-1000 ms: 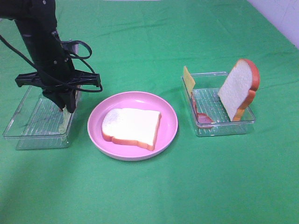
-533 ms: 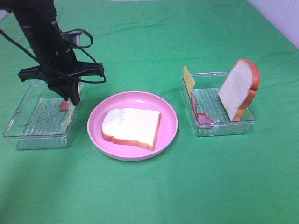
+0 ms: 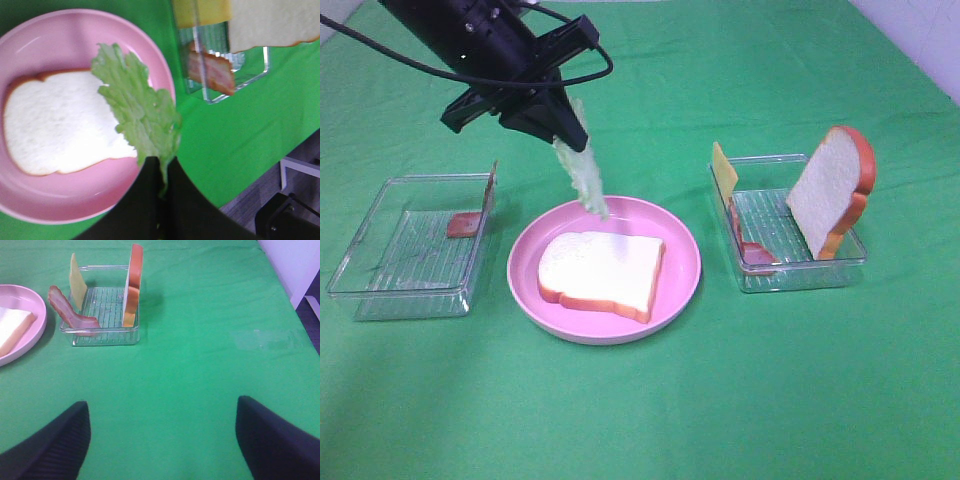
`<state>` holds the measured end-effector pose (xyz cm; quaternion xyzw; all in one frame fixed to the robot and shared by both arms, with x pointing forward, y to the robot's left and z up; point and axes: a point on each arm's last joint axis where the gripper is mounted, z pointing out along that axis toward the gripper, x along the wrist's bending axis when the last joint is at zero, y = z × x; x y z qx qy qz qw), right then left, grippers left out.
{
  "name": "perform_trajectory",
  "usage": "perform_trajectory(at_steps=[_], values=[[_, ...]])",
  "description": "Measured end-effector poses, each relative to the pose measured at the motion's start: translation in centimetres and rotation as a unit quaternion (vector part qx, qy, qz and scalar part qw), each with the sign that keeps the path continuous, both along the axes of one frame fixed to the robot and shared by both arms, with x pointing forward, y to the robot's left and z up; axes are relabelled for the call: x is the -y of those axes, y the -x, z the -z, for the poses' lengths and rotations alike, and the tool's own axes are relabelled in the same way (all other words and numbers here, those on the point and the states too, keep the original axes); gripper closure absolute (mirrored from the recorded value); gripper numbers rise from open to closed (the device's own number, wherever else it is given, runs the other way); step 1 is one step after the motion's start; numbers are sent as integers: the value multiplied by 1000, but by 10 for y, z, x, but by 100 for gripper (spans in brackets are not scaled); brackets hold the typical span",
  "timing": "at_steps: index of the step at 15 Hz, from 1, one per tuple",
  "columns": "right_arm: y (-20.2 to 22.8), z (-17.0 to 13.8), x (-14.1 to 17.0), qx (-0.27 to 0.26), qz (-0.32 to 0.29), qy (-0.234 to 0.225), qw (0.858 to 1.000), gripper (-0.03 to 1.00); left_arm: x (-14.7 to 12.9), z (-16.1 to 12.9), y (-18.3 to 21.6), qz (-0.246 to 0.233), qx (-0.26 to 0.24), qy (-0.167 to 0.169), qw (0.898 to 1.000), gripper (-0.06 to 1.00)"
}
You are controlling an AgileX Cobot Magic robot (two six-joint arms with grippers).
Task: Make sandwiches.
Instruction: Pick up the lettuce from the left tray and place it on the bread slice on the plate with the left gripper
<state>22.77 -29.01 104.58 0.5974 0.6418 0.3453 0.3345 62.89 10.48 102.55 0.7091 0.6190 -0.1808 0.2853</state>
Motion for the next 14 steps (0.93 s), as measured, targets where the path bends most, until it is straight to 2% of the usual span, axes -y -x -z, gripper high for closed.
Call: perform_trajectory(at_steps=[3, 6, 7, 8, 9, 11, 14], values=[[0, 0, 0, 0, 0, 0, 1000, 21, 25, 13, 3, 29, 1, 30, 999, 94], [0, 0, 0, 0, 0, 0, 1000, 21, 49, 34, 12, 61, -15, 22, 998, 94], [0, 0, 0, 0, 0, 0, 1000, 21, 56, 49, 14, 75, -24, 1, 997, 94], [0, 0, 0, 0, 0, 0, 1000, 21, 55, 52, 13, 76, -25, -8, 997, 94], [0, 0, 0, 0, 0, 0, 1000, 21, 52, 59, 12, 78, -25, -32, 996, 94], [0, 0, 0, 0, 0, 0, 1000, 21, 45, 67, 10, 72, -27, -79, 994, 94], [0, 0, 0, 0, 0, 0, 1000, 21, 36, 72, 8, 59, -23, -133, 989, 94]])
